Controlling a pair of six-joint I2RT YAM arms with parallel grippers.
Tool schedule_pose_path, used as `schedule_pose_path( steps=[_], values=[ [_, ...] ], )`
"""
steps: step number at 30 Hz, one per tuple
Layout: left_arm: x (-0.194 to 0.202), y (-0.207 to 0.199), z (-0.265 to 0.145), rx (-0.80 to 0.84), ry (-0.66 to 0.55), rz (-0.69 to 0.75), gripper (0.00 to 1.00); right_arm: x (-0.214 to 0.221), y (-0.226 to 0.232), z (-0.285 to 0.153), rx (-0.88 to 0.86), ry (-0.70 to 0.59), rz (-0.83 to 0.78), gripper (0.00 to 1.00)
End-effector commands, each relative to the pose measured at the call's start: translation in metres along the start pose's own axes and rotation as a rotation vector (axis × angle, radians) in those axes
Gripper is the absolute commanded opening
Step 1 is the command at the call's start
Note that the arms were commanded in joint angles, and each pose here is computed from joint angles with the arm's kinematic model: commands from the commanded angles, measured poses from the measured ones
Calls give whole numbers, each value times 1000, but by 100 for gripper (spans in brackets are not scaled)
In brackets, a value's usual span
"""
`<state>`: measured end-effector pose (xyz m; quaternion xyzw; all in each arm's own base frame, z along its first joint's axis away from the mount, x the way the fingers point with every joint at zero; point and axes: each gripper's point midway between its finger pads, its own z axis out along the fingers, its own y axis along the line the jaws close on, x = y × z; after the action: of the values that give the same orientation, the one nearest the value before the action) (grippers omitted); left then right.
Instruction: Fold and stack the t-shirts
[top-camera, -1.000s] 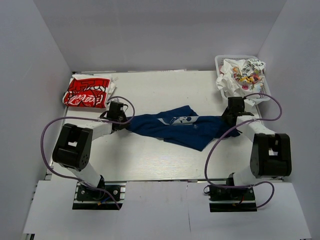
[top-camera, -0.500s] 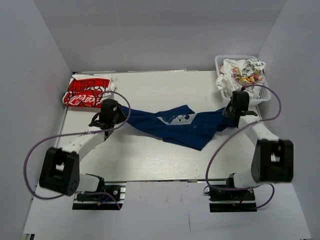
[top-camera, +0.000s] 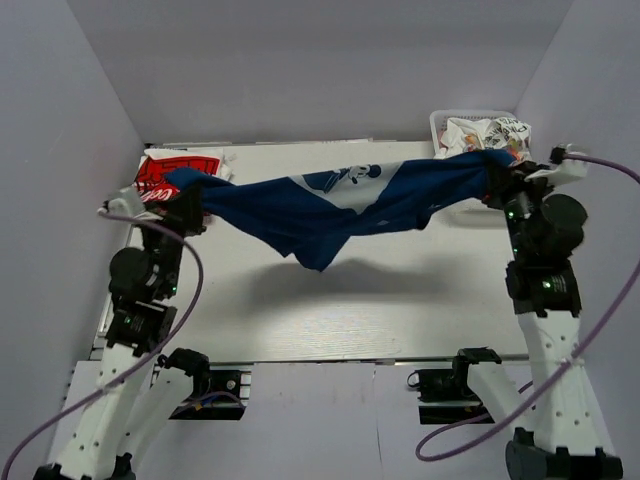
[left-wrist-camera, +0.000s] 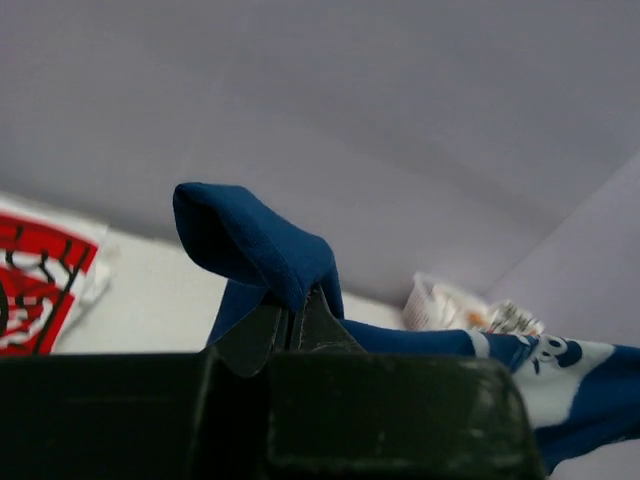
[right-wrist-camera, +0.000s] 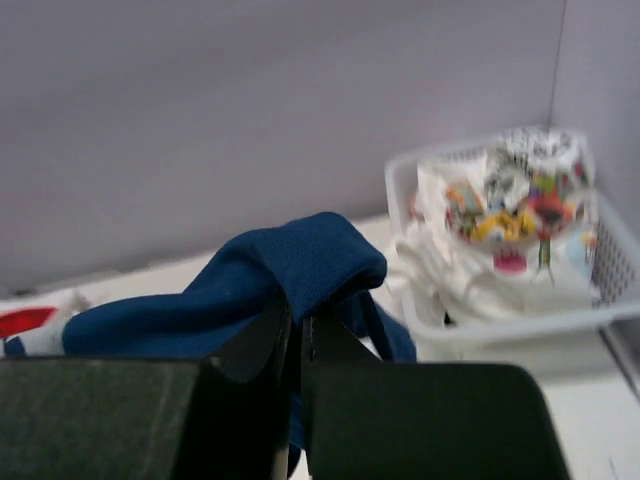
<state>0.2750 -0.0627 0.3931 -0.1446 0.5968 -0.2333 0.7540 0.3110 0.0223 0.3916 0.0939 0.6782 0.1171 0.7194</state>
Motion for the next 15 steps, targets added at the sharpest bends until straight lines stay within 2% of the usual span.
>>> schedule_pose_path(
  steps=[1,2,4,6,9,10,14,15],
  values=[
    [-62,-12,-25,9,-153,13,0,-89,31,-44,-105,-231,-58,0],
    [-68,-12,-31,12,-160,25,0,-92,33,-50,-111,-227,-63,0],
    [-95,-21,-49,40,-222,16,0,-124,41,-70,-125,-297,-57,0],
    [-101,-22,-55,42,-228,24,0,-136,42,-78,-112,-317,-54,0],
    [-108,-14,-60,-7,-254,16,0,-137,35,-69,-62,-282,-38,0],
    [-107,-10,-57,-30,-254,2,0,-128,32,-53,-40,-231,-35,0],
    [-63,9,-35,-108,-137,-16,0,-82,15,-10,24,-76,-25,0],
    [-33,23,-22,-162,-59,-2,0,-65,10,5,37,-27,-26,0]
  ],
)
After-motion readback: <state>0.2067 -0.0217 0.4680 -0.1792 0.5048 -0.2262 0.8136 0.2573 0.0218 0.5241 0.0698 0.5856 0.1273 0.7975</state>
